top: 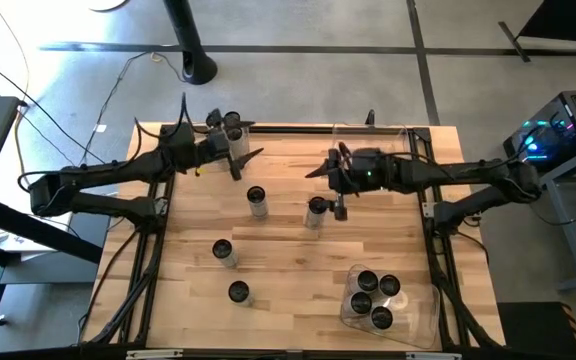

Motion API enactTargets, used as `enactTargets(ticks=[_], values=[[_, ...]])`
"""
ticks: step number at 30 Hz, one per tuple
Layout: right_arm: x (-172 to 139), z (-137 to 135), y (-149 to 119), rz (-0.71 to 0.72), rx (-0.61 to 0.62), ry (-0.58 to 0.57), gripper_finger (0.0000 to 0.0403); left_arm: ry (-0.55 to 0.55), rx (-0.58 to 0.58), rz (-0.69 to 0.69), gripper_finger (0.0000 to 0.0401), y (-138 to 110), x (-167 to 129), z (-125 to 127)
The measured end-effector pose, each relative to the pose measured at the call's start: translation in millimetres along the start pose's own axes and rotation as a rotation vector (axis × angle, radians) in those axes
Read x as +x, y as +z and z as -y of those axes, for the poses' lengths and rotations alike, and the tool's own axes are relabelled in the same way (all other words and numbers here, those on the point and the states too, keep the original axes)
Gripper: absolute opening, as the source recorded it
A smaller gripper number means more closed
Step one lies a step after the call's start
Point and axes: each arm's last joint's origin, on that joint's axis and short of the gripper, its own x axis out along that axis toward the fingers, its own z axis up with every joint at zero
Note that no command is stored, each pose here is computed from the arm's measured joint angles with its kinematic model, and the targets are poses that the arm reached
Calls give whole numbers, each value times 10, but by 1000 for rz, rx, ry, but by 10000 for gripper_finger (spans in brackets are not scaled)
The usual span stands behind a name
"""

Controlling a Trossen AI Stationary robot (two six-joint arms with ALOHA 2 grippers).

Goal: Sort soda cans
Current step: Put the white-blue soda can into the top right transparent bin

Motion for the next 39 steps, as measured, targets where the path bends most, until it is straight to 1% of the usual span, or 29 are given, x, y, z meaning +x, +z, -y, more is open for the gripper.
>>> enactTargets(ticks=[2, 5, 7, 10, 14, 17, 19, 22, 26, 27, 29, 32, 34, 36, 37, 39], values=[[-13, 83, -23, 7, 14, 21, 322, -51, 11, -10, 330, -46, -3, -29], [-36, 201, -57, 9, 64, 15, 322, -60, -8, -29, 330, -110, -8, -22], [-53, 278, -71, 14, 72, -10, 322, -64, -11, -29, 330, -157, -14, 10], [-63, 362, -54, 52, 38, -45, 322, -38, -23, -4, 330, -185, -5, 53], [-62, 366, -50, 57, 68, -49, 322, -20, -26, 15, 330, -202, -15, 103], [-76, 288, -75, 4, 126, -21, 322, -1, -54, -5, 330, -208, -16, 137], [-97, 181, -103, -61, 125, 12, 322, -3, -60, -5, 330, -199, -16, 159], [-55, -2, -142, -147, 133, 29, 322, -7, -61, -1, 330, -179, -22, 188], [10, -223, -179, -170, 113, 74, 322, -13, -47, -25, 330, -171, -52, 211], [18, -271, -187, -169, 100, 70, 322, -21, -43, -42, 330, -186, -54, 221], [34, -348, -188, -160, 104, 18, 322, -27, -53, -83, 330, -224, -58, 236], [53, -454, -180, -95, 110, -24, 322, -31, -78, -121, 330, -253, -63, 249], [67, -554, -290, -97, 104, -17, 322, -40, -85, -151, 330, -282, -66, 261], [34, -614, -405, -123, 125, -43, 322, -31, -93, -161, 330, -288, -67, 261], [-2, -617, -427, -110, 145, -67, 322, -27, -95, -165, 330, -290, -68, 260], [-69, -594, -431, -23, 185, -119, 322, -15, -96, -178, 330, -299, -70, 259]])
